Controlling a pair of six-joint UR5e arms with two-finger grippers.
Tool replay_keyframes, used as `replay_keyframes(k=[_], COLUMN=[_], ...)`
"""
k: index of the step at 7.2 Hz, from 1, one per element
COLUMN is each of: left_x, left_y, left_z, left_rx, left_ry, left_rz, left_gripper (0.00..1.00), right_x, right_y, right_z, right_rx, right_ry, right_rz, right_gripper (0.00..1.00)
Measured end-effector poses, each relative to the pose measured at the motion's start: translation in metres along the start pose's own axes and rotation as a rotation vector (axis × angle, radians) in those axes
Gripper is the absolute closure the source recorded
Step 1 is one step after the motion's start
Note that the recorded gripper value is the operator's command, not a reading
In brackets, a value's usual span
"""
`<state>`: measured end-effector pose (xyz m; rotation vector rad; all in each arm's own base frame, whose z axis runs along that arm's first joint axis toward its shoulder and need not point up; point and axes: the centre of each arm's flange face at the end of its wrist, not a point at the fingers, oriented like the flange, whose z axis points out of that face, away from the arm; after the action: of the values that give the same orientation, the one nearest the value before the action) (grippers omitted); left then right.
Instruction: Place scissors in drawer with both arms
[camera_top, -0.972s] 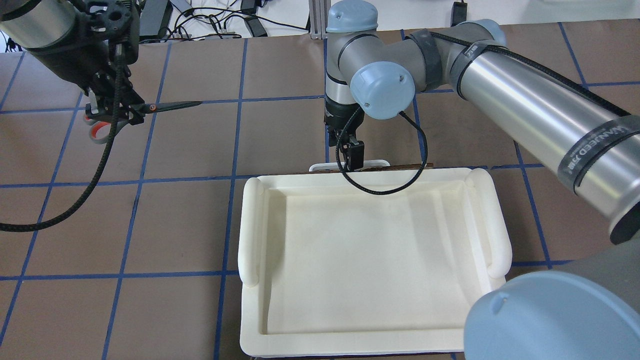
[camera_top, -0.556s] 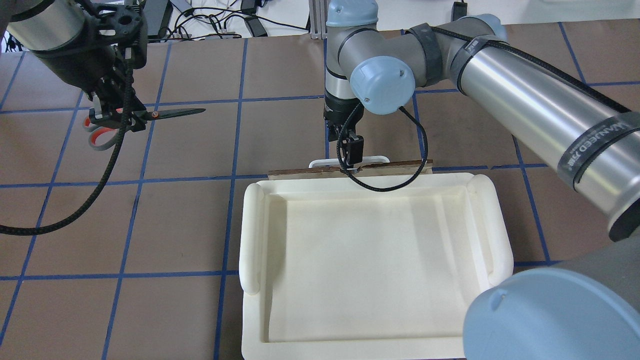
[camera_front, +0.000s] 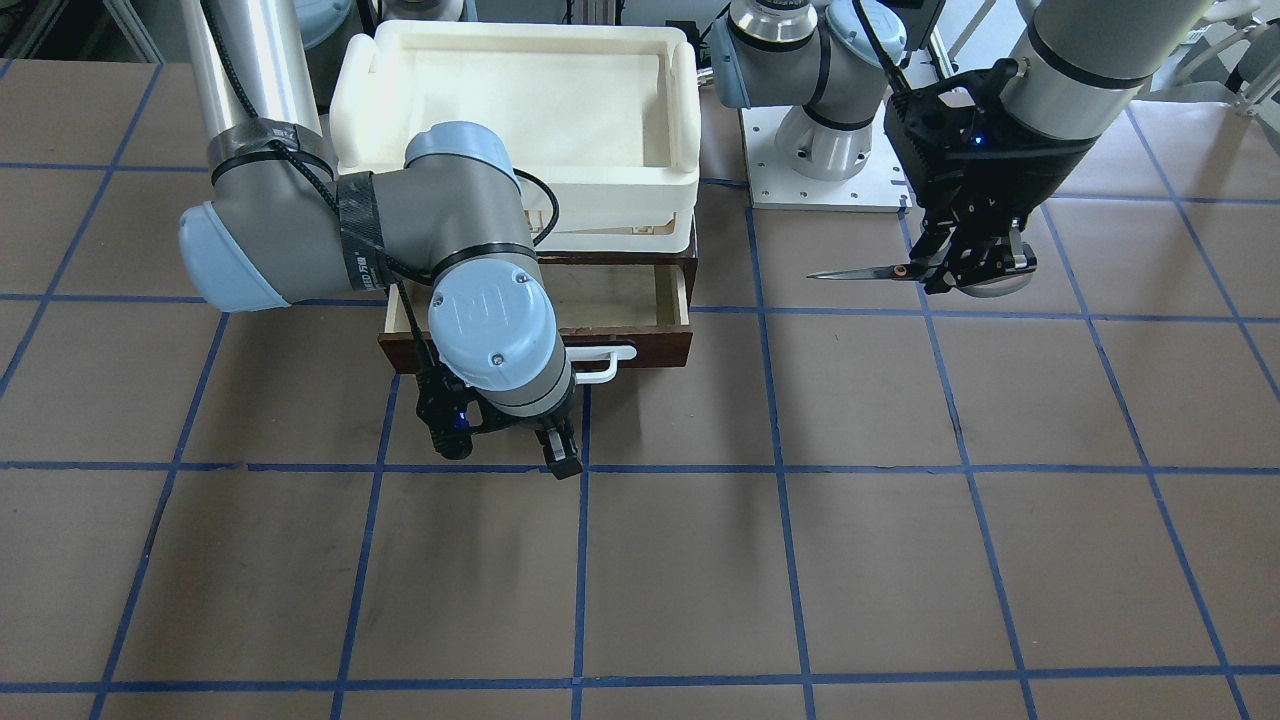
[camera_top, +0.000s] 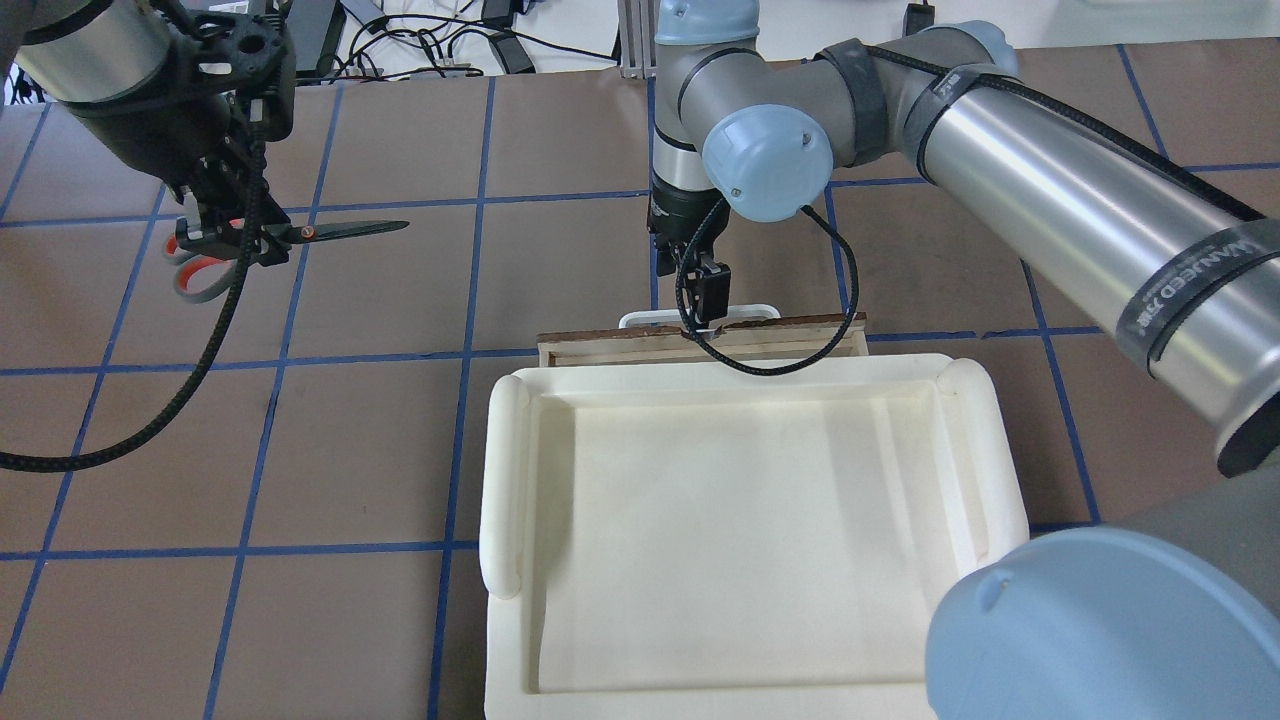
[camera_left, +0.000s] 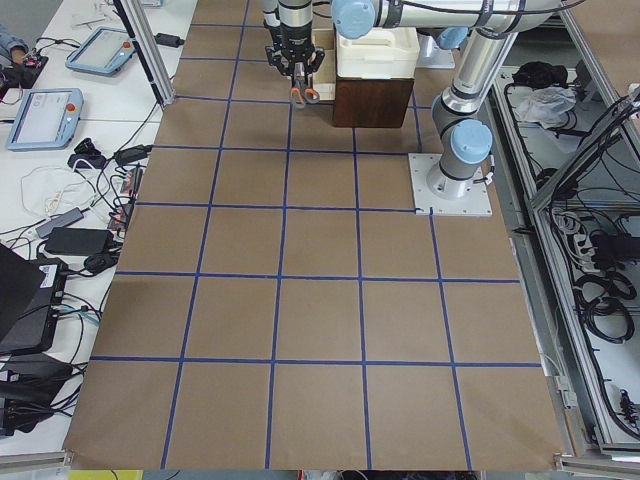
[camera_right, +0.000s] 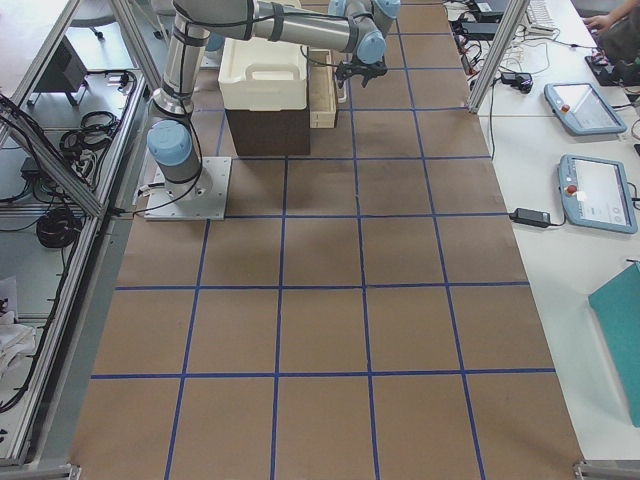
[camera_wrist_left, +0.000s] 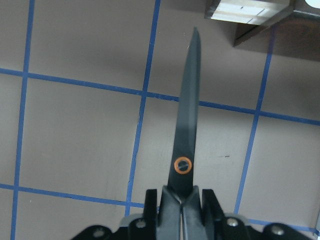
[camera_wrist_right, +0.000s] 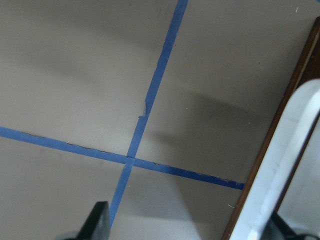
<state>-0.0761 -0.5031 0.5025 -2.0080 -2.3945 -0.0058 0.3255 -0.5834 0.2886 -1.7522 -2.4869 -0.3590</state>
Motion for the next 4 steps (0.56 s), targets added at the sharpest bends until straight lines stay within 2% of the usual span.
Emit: replay_keyframes(k=[2, 4], left_x=[0.0, 0.004], left_y=[-0.001, -0.017], left_z=[0.001, 0.001], left_rx=[0.001, -0.004], left_ry=[0.001, 0.0], left_rz=[0.001, 0.026], left_gripper=[0.96, 0.96], right_x=[-0.006, -0.012], right_y=[-0.002, -0.003], right_z=[-0.002, -0.002], right_rx=[0.002, 0.002], right_ry=[-0.007, -0.01], right_rz=[-0.012, -0.014], right_gripper=[0.0, 0.0])
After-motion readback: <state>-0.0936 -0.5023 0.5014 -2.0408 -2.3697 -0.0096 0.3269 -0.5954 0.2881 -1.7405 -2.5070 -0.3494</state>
